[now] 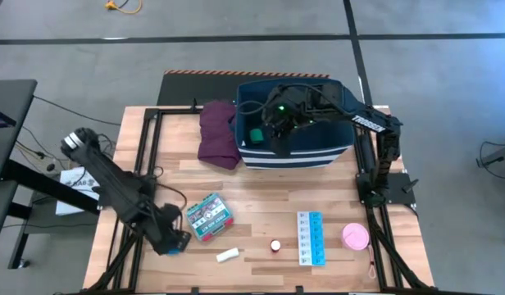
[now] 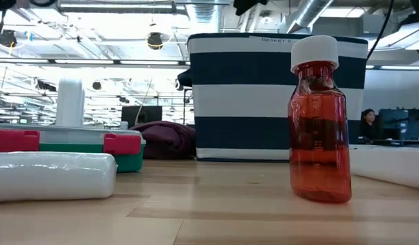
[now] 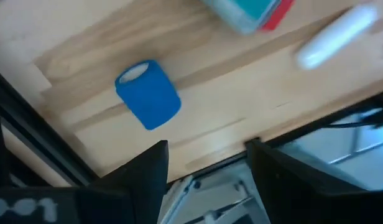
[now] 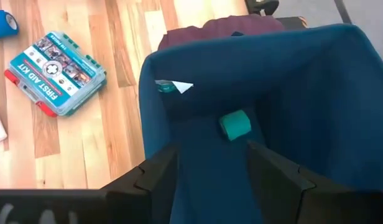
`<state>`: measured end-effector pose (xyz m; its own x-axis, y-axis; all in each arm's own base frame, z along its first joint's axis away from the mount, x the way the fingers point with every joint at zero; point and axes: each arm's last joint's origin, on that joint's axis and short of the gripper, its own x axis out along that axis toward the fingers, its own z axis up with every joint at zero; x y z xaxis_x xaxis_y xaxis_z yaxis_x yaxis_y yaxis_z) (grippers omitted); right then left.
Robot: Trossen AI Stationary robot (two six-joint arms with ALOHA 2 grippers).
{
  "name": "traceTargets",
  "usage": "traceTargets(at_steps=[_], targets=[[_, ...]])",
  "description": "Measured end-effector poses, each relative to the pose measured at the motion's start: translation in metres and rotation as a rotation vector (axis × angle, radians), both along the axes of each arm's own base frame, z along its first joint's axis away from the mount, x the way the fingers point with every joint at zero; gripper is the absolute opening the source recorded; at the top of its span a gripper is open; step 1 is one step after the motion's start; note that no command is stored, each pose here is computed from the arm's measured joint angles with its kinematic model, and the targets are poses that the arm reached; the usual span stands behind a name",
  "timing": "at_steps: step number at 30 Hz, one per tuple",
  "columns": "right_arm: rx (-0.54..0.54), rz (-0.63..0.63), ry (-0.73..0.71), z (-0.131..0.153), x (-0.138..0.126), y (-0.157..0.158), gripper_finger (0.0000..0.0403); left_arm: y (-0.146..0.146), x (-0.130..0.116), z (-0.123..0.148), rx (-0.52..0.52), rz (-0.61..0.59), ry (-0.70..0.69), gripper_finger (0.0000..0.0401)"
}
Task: Pick & place medical supplies in basket/bin
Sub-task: Put the blue bandage into the blue organizer
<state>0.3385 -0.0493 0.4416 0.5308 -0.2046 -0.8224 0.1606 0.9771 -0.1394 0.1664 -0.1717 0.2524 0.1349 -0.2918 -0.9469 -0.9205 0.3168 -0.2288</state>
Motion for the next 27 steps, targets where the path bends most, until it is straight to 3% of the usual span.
traceTargets(at_steps=[9,21,27], targets=[[0.0,0.002,-0.005,0.003,-0.003,0.001,0.0181,-0.021,0.016,-0.046,0.058,-0.025,0.216,0.021],[0.001,0.003,-0.004,0.003,-0.003,0.001,0.0174,-0.021,0.012,-0.062,0.173,-0.001,0.297,0.021],[0.003,0.004,-0.003,0.002,-0.003,0.001,0.0173,-0.021,0.013,-0.064,0.172,0.026,0.297,0.021]])
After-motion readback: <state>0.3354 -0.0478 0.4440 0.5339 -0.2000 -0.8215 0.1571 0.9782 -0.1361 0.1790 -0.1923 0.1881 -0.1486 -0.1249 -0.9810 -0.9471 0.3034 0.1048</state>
